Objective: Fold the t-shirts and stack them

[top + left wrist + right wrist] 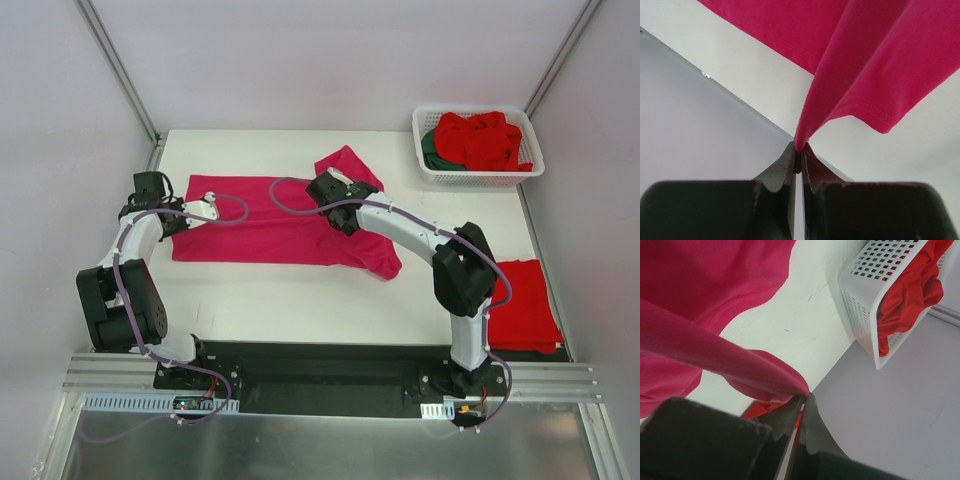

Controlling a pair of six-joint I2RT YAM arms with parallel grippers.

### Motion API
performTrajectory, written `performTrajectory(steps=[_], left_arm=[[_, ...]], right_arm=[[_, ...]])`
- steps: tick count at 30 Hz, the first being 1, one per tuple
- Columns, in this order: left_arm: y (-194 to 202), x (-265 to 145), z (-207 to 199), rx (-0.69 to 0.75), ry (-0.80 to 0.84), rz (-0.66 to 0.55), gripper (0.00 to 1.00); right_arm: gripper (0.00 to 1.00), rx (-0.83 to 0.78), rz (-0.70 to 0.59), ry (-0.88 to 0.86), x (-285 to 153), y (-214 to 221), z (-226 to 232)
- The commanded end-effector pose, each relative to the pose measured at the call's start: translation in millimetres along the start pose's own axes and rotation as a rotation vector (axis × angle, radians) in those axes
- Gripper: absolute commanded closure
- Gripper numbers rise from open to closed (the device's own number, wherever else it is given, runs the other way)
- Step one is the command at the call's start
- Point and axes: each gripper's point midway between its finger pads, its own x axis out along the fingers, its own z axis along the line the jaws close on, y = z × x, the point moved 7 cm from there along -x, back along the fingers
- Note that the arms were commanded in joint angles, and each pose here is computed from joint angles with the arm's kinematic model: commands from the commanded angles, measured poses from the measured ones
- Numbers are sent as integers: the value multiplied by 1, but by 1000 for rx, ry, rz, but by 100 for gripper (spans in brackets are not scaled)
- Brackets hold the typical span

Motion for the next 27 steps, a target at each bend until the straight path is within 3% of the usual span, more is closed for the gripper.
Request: performTrajectory(steps=[1, 27], left_arm=[[1, -7, 14, -28, -55, -8, 100], [-18, 9, 30, -7, -68, -77, 100]], right_arm=[[99, 16, 10, 20, -1, -1, -12], [99, 4, 55, 2, 5, 6, -10]])
